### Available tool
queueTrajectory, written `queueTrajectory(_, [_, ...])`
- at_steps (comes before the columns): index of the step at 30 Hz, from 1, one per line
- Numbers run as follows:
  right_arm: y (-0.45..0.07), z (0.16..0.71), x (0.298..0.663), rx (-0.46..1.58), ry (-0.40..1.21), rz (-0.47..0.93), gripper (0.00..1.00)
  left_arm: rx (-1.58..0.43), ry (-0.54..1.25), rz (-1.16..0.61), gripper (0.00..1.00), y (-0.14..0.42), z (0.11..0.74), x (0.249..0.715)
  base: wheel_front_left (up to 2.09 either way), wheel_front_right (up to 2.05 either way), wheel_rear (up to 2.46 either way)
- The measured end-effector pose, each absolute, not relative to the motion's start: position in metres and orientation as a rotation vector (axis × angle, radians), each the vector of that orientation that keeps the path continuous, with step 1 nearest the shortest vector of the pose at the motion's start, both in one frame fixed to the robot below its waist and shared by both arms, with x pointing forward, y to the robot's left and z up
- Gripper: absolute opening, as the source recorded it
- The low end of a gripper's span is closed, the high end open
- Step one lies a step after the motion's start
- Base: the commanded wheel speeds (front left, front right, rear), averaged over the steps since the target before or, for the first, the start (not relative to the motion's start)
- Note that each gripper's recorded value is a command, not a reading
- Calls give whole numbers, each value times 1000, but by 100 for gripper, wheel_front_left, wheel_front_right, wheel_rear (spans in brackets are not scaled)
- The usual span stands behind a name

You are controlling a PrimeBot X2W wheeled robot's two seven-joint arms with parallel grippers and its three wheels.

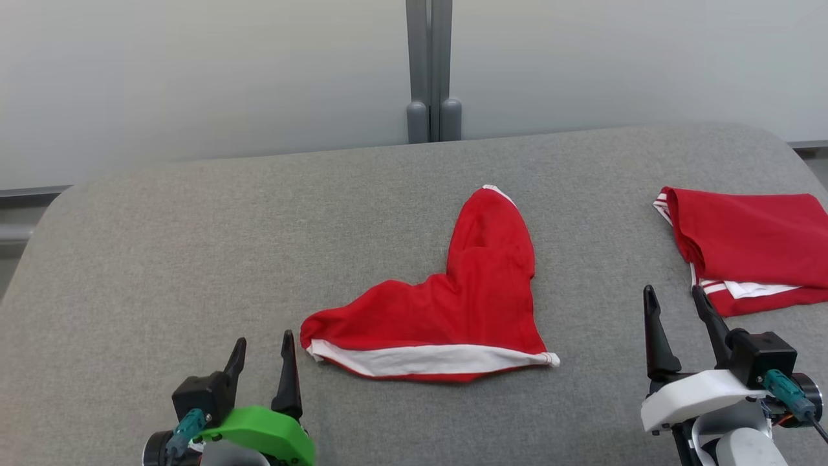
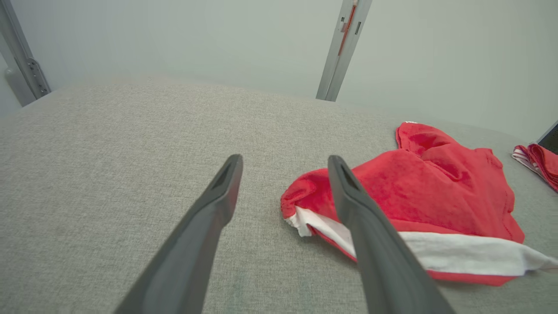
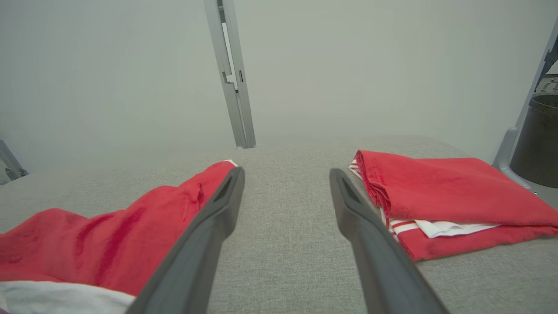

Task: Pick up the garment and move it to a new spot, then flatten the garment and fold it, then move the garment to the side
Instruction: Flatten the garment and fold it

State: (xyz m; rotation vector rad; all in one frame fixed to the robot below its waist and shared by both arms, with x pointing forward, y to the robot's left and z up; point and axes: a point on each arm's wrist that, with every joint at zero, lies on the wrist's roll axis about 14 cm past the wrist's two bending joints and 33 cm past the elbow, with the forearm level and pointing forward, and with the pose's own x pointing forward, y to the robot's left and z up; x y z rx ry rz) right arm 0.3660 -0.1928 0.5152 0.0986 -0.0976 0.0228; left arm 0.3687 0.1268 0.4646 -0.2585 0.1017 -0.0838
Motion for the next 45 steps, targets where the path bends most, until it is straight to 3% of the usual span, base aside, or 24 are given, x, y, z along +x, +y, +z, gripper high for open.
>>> queueTrajectory(24, [-172, 523, 360, 112, -114, 84, 100, -252, 30, -48, 100, 137, 483, 352, 0, 0, 0])
queueTrajectory(36, [-126, 431, 349, 72, 232, 220, 100, -230, 86, -22, 100, 146, 467, 348, 0, 0, 0])
queueTrajectory(45, [-102, 399, 359, 55, 334, 294, 100, -210, 116, 21, 100, 163, 457, 343, 0, 0, 0])
